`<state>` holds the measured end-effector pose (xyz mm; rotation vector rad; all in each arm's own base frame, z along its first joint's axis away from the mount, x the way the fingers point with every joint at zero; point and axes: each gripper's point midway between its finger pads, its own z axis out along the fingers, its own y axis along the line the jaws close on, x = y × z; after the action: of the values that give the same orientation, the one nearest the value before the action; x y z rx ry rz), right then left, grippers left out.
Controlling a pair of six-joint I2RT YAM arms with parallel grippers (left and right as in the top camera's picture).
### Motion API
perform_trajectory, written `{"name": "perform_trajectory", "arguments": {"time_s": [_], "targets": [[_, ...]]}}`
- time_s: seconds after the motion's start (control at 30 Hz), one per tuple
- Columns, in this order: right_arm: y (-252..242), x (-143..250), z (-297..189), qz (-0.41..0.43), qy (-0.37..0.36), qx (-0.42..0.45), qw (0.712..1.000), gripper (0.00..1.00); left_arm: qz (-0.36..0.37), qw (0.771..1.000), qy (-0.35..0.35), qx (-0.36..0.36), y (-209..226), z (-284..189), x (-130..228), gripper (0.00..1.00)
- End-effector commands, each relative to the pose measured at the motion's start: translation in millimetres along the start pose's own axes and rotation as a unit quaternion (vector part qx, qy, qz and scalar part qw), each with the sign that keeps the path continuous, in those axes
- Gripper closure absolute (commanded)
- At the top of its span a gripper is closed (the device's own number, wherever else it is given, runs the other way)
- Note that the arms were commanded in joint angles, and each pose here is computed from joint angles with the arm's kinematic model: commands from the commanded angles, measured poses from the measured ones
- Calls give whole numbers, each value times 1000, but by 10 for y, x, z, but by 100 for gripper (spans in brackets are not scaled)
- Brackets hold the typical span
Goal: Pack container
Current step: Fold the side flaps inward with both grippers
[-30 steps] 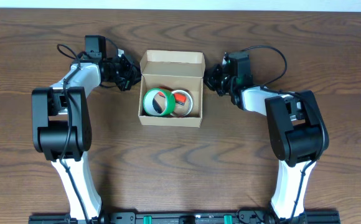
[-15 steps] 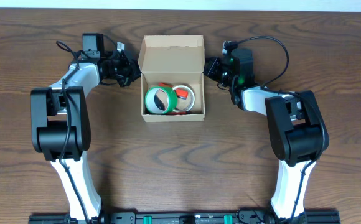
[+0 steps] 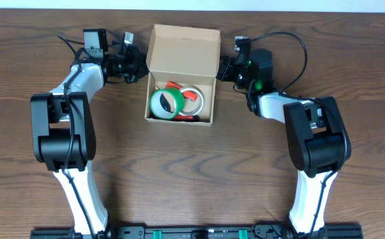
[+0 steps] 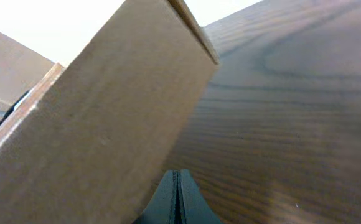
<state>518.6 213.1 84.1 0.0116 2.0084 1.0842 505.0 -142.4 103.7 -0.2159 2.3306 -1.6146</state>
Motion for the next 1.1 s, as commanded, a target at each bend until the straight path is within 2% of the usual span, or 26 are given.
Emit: {"name": "perform_trajectory", "arguments": {"time_s": [0.0, 0.37, 0.63, 1.07], "targets": [[135, 10, 53, -34, 5, -29, 999, 99, 38, 998, 28, 39, -191, 72, 62, 95], [127, -177, -19, -47, -20, -43, 998, 99, 74, 996, 26, 45, -208, 52, 51, 95], [66, -225, -33, -67, -30, -30, 997, 99, 104, 994, 4, 14, -108, 60, -33, 95], [74, -310, -26, -102, -42, -25, 994, 99, 150, 989, -15, 4, -111, 72, -125, 94]]}}
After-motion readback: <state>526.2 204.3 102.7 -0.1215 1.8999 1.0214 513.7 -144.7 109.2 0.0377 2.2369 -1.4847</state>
